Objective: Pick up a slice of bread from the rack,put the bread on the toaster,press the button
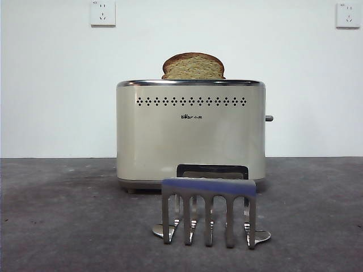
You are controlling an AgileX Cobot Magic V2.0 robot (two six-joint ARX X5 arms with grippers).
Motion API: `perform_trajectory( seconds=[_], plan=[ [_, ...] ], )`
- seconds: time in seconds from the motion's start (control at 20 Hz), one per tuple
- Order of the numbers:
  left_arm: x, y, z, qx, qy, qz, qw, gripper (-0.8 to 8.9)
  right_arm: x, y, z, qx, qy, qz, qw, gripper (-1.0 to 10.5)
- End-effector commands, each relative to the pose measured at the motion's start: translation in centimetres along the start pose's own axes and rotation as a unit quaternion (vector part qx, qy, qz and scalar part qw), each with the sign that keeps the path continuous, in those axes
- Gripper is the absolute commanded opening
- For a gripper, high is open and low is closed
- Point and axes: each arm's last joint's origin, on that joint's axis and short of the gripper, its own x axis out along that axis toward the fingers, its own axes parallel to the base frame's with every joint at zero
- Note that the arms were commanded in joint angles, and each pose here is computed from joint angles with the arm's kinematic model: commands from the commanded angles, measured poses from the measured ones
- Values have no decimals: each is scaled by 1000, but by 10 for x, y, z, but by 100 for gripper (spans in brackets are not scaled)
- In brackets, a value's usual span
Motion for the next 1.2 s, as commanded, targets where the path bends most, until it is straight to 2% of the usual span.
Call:
perform_trajectory(
  seconds=[0.05, 0.2, 0.35, 0.55, 0.7, 0.9, 1.1, 1.2],
  plan=[
    [11, 9, -47, 1, -109, 65, 992, -4, 7, 1, 2, -3, 9, -3, 1000, 0],
    [24, 7, -130, -38, -157, 140, 977, -4, 13, 1, 4, -3, 17, -5, 1000, 0],
    [31, -13, -213, -88, -156, 169, 969, -4, 14, 1, 5, -3, 19, -5, 1000, 0],
    [36, -31, -272, -100, -153, 192, 964, -4, 14, 1, 5, -3, 19, -5, 1000, 0],
    [37, -37, -287, -118, -134, 194, 965, -4, 14, 1, 5, -3, 19, -5, 1000, 0],
    [35, -39, -296, -153, -94, 238, 954, -4, 14, 1, 5, -3, 19, -5, 1000, 0],
    [34, -39, -296, -154, -96, 248, 952, -4, 14, 1, 5, -3, 19, -5, 1000, 0],
    [34, -40, -296, -174, -102, 242, 949, -4, 14, 1, 5, -3, 19, -5, 1000, 0]
  ],
)
